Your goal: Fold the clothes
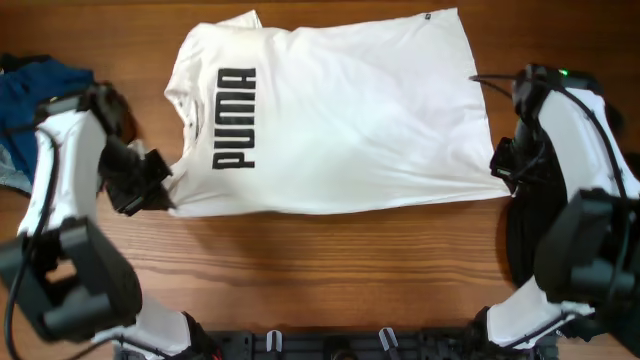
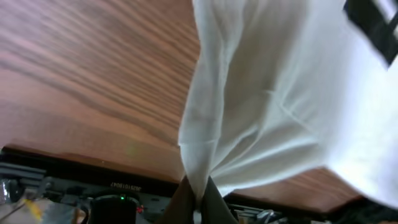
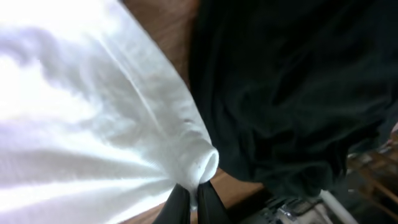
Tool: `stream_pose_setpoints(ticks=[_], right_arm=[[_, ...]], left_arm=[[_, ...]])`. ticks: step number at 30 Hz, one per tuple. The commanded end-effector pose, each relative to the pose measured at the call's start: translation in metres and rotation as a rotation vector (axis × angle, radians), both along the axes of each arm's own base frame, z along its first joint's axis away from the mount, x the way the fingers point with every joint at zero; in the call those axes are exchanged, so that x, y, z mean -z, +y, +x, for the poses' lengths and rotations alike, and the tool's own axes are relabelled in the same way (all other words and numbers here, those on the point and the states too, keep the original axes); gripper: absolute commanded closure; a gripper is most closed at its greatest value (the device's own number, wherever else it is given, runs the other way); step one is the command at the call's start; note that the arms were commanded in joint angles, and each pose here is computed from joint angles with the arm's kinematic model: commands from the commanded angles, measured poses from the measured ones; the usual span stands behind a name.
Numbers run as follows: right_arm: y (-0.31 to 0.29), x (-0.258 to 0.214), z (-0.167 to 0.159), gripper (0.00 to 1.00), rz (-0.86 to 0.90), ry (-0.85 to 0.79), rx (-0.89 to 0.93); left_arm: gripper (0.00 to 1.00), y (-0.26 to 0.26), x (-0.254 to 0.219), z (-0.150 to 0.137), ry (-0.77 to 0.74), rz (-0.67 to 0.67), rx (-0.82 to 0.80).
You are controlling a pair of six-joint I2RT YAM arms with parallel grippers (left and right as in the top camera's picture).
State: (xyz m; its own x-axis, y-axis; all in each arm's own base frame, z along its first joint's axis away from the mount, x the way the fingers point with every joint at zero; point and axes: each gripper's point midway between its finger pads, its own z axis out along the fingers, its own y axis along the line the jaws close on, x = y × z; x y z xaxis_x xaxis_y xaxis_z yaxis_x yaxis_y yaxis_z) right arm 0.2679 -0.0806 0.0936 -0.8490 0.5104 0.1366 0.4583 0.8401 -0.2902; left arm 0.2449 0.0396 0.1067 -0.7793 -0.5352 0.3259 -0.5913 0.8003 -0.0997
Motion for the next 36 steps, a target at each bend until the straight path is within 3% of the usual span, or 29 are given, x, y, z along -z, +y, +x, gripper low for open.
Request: stream_pose_setpoints(ticks=[1, 4, 10, 13, 16, 18, 19, 21, 24, 27, 36], right_arm=[[-0.007, -0.014, -0.007, 0.96, -0.026, -0.064, 0.079], [-0.007, -0.029, -0.011, 0.96, -0.032, -0.108, 0.08], [0.002, -0.03, -0.036, 0.96, -0.016, -0.166, 0.083], [0.015, -0.029, -0.005, 0.96, 0.08, -0.306, -0.011], [0.014, -0.028, 0.004, 0.96, 0.08, -0.339, -0.01], [0.014, -0.028, 0.006, 0.96, 0.078, -0.349, -0.01], [0.013, -0.028, 0.007, 0.96, 0.078, -0.354, -0.011], [0.013, -0.028, 0.008, 0.96, 0.077, -0.356, -0.012], [0.013, -0.028, 0.008, 0.96, 0.077, -0.355, -0.014], [0.013, -0.028, 0.01, 0.96, 0.075, -0.364, -0.015], [0.013, -0.028, 0.011, 0.95, 0.076, -0.364, -0.019]], left_arm=[[0.96, 0.018, -0.011, -0.016, -0.047, 0.051, -0.097], [0.96, 0.033, -0.022, -0.02, -0.096, 0.073, -0.178], [0.96, 0.03, -0.024, -0.025, -0.095, 0.061, -0.184], [0.96, 0.024, -0.026, -0.007, -0.183, 0.017, -0.195], [0.94, 0.009, -0.027, -0.009, -0.165, -0.012, -0.159], [0.5, -0.007, -0.022, -0.012, -0.142, -0.023, -0.099], [0.42, -0.017, -0.017, -0.013, -0.131, -0.029, -0.06], [0.36, -0.046, -0.003, -0.025, -0.077, -0.045, 0.044], [0.35, -0.076, 0.019, -0.058, 0.056, -0.022, 0.095], [0.39, -0.089, 0.04, -0.073, 0.094, -0.006, 0.114], [0.45, -0.071, 0.065, -0.061, 0.026, 0.16, 0.151]])
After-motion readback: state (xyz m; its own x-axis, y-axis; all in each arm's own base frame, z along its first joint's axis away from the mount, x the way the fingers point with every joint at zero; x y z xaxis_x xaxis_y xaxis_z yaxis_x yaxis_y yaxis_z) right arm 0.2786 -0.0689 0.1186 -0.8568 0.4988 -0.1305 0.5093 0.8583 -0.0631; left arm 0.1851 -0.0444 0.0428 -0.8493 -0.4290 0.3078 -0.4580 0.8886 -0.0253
